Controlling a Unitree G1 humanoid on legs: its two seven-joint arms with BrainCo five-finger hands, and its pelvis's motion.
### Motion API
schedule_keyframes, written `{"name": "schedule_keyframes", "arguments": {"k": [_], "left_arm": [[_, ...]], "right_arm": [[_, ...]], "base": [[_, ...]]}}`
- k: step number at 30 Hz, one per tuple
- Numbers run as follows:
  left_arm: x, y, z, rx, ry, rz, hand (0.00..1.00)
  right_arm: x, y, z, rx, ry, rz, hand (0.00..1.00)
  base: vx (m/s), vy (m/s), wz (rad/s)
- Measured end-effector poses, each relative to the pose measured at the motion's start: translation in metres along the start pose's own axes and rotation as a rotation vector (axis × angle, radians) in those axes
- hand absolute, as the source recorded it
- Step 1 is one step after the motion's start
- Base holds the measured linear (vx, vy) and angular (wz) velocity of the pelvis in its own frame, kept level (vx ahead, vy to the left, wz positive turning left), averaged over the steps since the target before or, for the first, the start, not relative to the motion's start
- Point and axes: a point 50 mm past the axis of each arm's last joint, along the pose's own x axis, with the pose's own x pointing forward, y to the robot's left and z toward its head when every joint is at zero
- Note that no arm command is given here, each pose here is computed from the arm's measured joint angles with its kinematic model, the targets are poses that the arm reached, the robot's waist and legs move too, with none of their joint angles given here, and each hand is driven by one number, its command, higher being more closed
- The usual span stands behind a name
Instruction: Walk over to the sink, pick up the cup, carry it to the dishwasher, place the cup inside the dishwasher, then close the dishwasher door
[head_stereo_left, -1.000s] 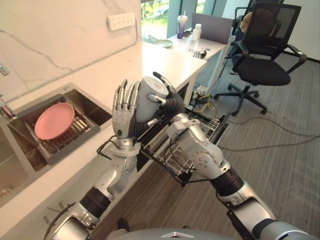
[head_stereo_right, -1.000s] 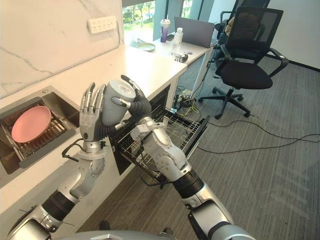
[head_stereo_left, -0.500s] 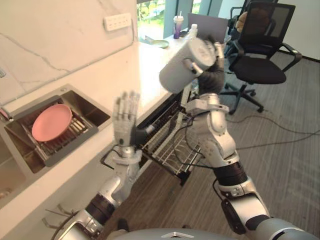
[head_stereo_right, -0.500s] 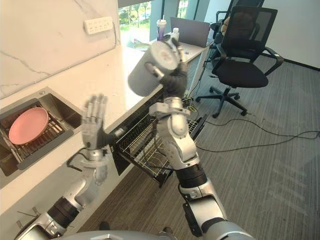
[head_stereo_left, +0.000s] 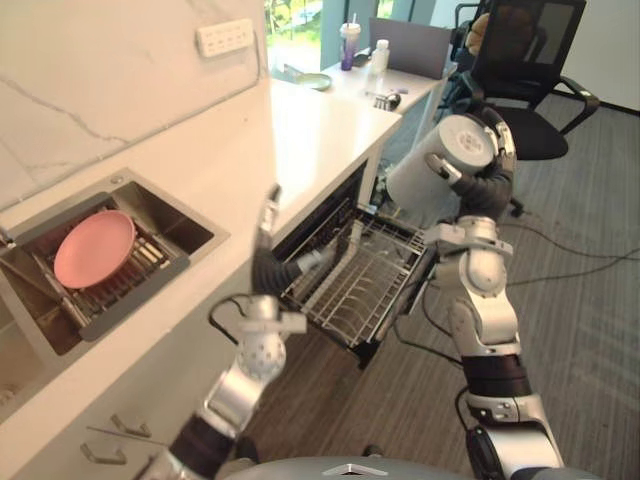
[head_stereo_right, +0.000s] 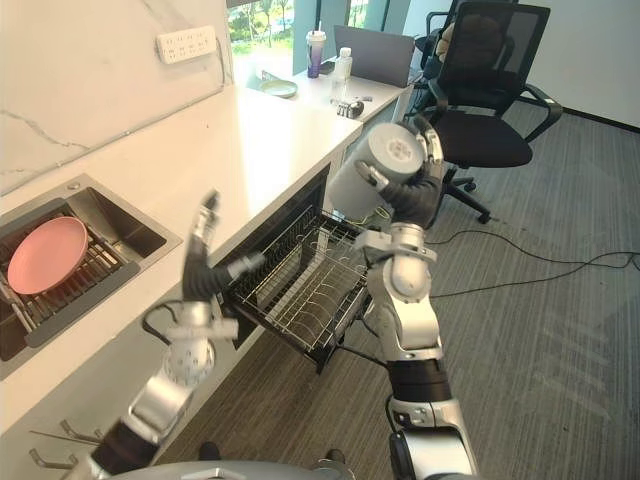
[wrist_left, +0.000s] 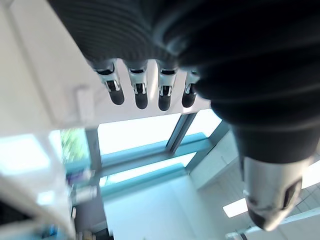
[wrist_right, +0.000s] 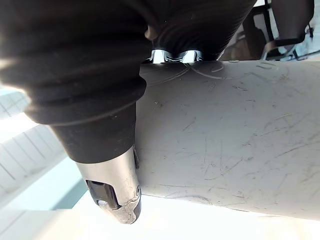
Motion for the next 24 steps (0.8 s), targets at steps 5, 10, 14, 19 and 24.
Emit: {"name": "schedule_keyframes", "arguments": {"k": [5, 10, 14, 19, 24], "left_arm": [[-0.029, -0.012, -0.012, -0.223, 0.15, -0.221, 0.0], [-0.058, -0.014, -0.052, -0.17, 0.353, -0.301, 0.0], [-0.093, 0.005, -0.098, 0.11, 0.575, -0.349, 0.0], [-0.151, 0.072, -0.146, 0.54, 0.941, -0.3, 0.0], [-0.178, 0.12, -0.155, 0.795, 1.097, -0.233, 0.0]], "right_arm": [[-0.004, -0.025, -0.015, -0.146, 0.073, 0.039, 1.0], [-0.012, -0.05, -0.044, -0.259, 0.229, 0.057, 1.0], [-0.025, -0.069, -0.075, -0.334, 0.391, 0.052, 1.0], [-0.039, -0.078, -0.101, -0.386, 0.521, 0.064, 1.0], [-0.051, -0.081, -0.128, -0.446, 0.662, 0.063, 1.0]], "base": [[0.01, -0.004, 0.02], [0.01, -0.007, 0.15], [0.02, -0.009, 0.12], [0.01, -0.003, 0.1], [-0.01, 0.035, 0.14]]}}
